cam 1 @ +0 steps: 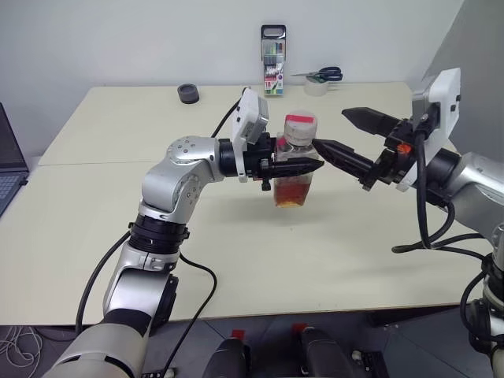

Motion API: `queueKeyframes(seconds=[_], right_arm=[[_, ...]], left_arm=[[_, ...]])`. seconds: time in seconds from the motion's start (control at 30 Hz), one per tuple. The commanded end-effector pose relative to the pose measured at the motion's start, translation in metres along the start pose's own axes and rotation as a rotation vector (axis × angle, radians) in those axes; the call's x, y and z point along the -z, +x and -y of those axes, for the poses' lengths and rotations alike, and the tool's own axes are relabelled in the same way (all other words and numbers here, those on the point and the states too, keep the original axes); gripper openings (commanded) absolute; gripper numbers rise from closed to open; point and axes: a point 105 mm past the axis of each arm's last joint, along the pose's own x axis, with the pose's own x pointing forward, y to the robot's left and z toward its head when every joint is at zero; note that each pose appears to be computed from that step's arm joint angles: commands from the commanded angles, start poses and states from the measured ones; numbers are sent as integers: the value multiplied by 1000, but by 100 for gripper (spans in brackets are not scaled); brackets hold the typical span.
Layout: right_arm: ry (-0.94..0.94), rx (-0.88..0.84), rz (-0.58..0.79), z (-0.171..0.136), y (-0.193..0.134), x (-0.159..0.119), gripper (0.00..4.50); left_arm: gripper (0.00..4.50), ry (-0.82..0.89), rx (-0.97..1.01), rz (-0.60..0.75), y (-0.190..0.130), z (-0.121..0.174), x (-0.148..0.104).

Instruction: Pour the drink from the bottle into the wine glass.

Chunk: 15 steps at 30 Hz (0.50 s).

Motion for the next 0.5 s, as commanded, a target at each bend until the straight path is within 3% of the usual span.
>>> queueKeyframes(seconds=[0.03,0.5], right_arm=[[-39,42,47,7,-4,-13,447],[-53,69,57,15,0,-16,447]], left_arm=[[177,64,10,38,1,3,-15],[177,65,3,40,1,2,-15]])
